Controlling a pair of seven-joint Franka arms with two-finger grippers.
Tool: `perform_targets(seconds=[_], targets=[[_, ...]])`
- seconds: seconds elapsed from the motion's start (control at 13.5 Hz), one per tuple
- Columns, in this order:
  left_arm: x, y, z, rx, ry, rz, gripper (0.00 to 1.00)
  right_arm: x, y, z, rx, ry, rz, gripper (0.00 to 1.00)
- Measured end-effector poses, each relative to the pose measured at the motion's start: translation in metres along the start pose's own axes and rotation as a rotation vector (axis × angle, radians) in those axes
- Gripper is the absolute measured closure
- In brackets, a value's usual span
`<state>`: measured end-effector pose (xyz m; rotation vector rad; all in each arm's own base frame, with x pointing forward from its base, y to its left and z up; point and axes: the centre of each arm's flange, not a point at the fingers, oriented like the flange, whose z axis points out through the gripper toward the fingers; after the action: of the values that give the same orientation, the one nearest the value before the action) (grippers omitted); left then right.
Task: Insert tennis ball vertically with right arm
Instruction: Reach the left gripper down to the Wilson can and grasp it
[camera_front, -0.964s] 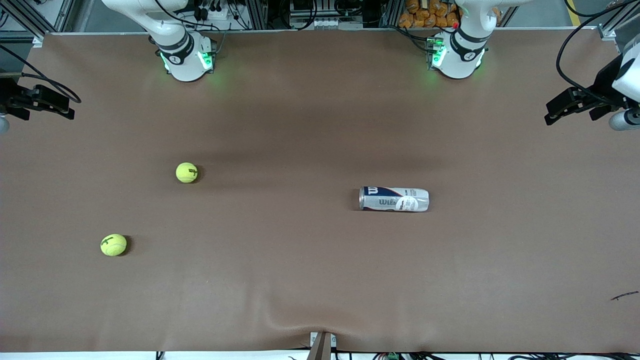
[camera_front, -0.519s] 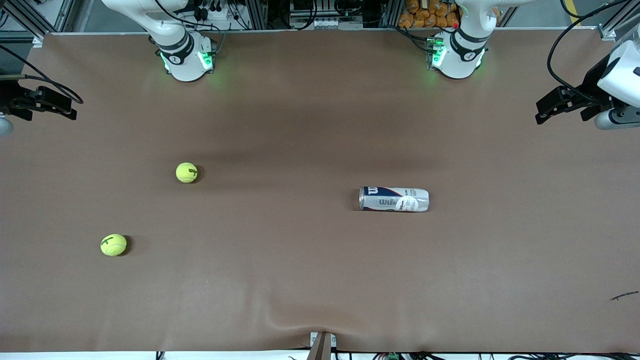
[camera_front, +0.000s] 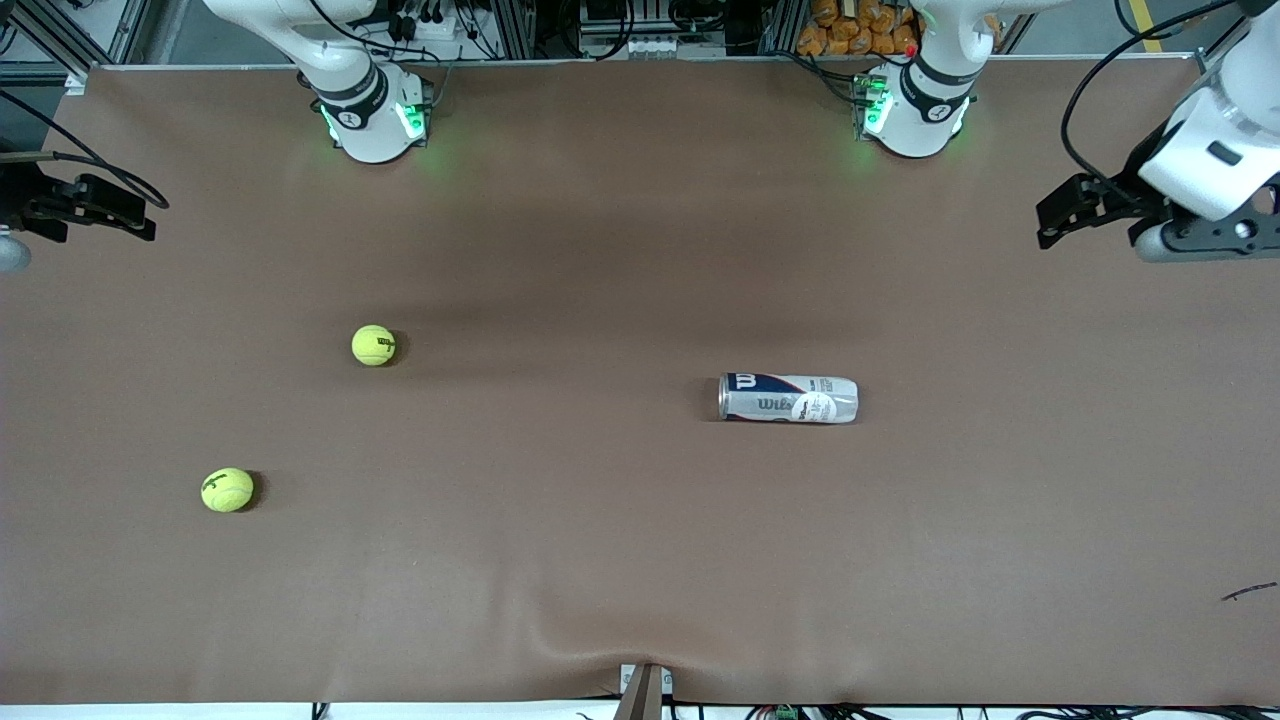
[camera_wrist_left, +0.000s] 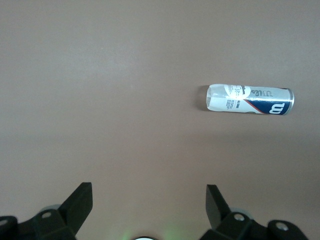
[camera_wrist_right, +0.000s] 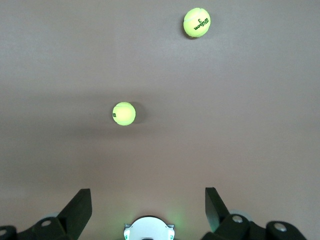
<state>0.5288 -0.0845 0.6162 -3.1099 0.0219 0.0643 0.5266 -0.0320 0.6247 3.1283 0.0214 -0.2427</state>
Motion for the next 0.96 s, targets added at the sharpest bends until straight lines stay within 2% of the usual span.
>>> perform_targets(seconds=[0.37,0.59,0.74,0.96], targets=[[0.018,0.045,0.025,0.013,-0.041,0.088,0.0,0.0,0.0,0.0,0.0,-0.001,0.0,0.0],[0.027,0.05,0.037,0.01,-0.059,0.119,0.0,0.0,0.0,0.0,0.0,-0.001,0.0,0.0],[0.039,0.054,0.05,0.011,-0.078,0.194,0.0,0.0,0.0,0.0,0.0,-0.001,0.0,0.0],[0.059,0.076,0.074,0.112,-0.098,0.373,0.0,0.0,0.0,0.001,0.0,-0.001,0.0,0.0]])
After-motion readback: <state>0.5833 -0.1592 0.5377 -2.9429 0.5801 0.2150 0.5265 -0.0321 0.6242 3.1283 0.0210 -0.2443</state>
